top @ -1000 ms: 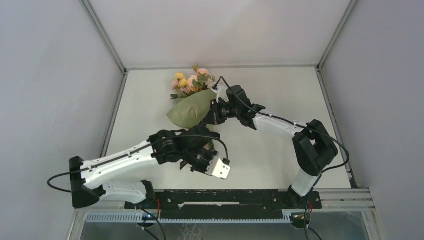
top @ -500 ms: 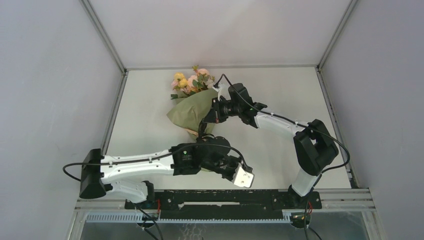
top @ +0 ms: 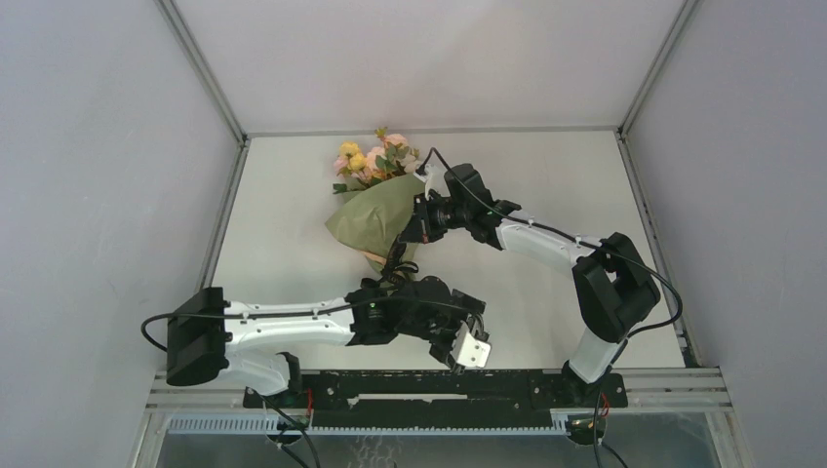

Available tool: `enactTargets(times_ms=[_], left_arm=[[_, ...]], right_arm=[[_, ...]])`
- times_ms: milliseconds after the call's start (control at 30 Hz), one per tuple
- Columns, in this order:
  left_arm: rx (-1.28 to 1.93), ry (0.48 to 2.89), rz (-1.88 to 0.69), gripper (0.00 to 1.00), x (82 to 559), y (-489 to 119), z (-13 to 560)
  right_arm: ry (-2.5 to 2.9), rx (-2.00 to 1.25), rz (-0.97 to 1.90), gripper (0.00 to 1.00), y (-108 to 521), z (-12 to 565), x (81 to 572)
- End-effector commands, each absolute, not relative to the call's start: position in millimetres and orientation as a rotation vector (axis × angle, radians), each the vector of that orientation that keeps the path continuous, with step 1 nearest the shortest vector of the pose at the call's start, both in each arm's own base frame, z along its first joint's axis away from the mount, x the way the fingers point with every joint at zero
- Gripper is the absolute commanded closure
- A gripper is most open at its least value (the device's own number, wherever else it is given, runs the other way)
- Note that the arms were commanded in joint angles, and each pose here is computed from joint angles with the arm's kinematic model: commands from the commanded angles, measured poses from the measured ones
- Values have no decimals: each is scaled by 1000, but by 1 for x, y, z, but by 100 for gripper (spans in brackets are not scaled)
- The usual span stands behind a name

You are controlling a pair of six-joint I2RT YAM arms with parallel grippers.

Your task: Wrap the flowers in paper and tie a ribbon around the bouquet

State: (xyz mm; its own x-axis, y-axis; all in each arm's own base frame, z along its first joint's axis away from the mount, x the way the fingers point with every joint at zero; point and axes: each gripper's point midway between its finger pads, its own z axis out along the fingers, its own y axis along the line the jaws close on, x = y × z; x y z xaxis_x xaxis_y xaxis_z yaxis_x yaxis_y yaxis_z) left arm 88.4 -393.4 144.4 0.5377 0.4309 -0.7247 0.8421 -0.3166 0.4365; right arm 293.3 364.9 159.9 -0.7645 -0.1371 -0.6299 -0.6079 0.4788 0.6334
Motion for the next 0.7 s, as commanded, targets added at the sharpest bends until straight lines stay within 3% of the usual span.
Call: enactTargets(times_ms=[0,67,267,400,533,600,667], left_arm=[[1966,884,-484,5,96,-387,161],[1972,885,-425,0,101,-377,165],[1739,1066,-238,2,136,-338,211],[1362,1342,-271,23,165,-292,253],[850,1708,-347,57,207,-223,246],[596,1853,-354,63,227,-190,221],[543,1883,-414,57,227,-183,200]], right_arm=[[2101,-671,1229,100,372,194,299],[2105,-673,1222,100,373,193,297],[2124,-647,1216,100,377,193,293],[2192,-527,1181,100,376,191,294],[2212,-459,1139,100,382,193,289],[2212,-409,1110,100,384,195,289],[2203,-382,1101,100,388,198,288]])
